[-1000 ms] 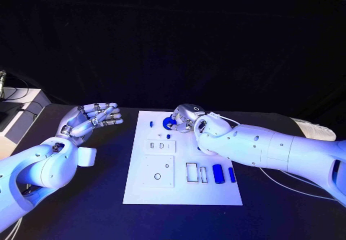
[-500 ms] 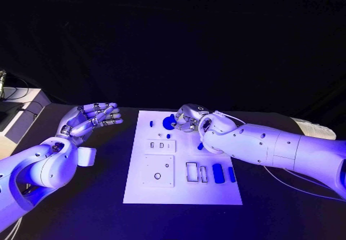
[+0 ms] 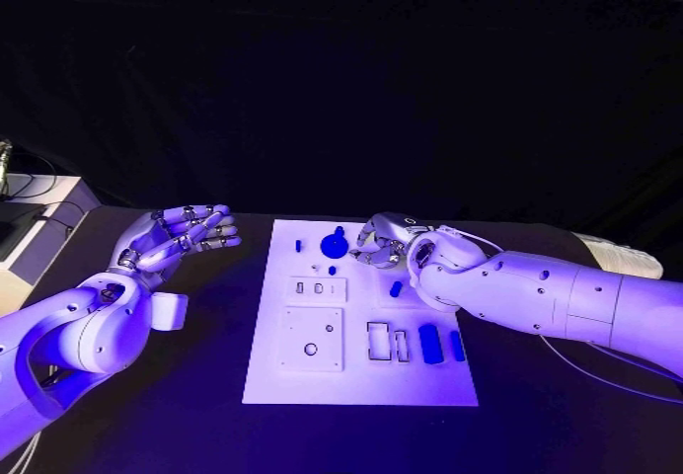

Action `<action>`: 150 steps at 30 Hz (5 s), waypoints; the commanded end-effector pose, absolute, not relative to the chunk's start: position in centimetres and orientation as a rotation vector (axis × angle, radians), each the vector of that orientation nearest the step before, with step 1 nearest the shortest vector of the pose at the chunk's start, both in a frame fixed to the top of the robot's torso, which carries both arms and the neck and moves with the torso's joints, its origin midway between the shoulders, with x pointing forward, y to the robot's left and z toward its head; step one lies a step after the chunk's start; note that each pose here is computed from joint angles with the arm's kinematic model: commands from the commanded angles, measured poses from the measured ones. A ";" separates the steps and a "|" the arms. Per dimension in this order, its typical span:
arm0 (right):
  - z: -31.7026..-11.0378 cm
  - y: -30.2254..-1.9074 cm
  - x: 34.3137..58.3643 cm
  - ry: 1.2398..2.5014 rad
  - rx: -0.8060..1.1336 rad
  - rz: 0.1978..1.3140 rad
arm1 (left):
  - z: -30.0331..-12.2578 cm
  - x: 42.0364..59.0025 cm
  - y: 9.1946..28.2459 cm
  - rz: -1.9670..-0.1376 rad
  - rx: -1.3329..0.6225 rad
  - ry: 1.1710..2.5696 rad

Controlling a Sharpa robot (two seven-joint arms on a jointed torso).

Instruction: Assemble the parts on the task board

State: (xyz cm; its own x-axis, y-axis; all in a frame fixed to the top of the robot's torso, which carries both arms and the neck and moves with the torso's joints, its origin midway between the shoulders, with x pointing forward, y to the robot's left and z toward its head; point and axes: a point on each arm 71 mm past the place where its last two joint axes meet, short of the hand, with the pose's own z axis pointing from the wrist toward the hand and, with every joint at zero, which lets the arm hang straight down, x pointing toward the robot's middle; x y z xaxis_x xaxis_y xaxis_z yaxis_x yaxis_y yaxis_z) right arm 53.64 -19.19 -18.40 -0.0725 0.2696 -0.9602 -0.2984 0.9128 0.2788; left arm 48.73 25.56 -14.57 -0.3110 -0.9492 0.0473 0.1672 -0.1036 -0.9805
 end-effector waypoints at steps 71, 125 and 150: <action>-18.4 -34.8 54.1 1.668 0.146 0.522 | -16.0 48.5 25.8 -1.583 -0.966 1.270; -18.8 -33.9 54.1 1.590 0.233 0.554 | -16.1 48.5 25.9 -1.574 -0.972 1.272; -16.9 -21.8 49.8 1.535 0.203 0.622 | -16.1 48.4 25.9 -1.577 -0.973 1.277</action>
State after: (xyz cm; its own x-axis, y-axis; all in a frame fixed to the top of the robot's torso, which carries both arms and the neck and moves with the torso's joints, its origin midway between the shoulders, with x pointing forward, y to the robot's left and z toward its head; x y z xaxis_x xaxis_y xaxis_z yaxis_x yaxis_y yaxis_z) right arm 49.92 -21.83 -17.00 -0.1530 0.5237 -0.8381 -0.2887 0.7874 0.5447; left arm 48.51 26.13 -16.22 -0.3052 -0.9511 0.0477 0.1392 -0.0942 -0.9858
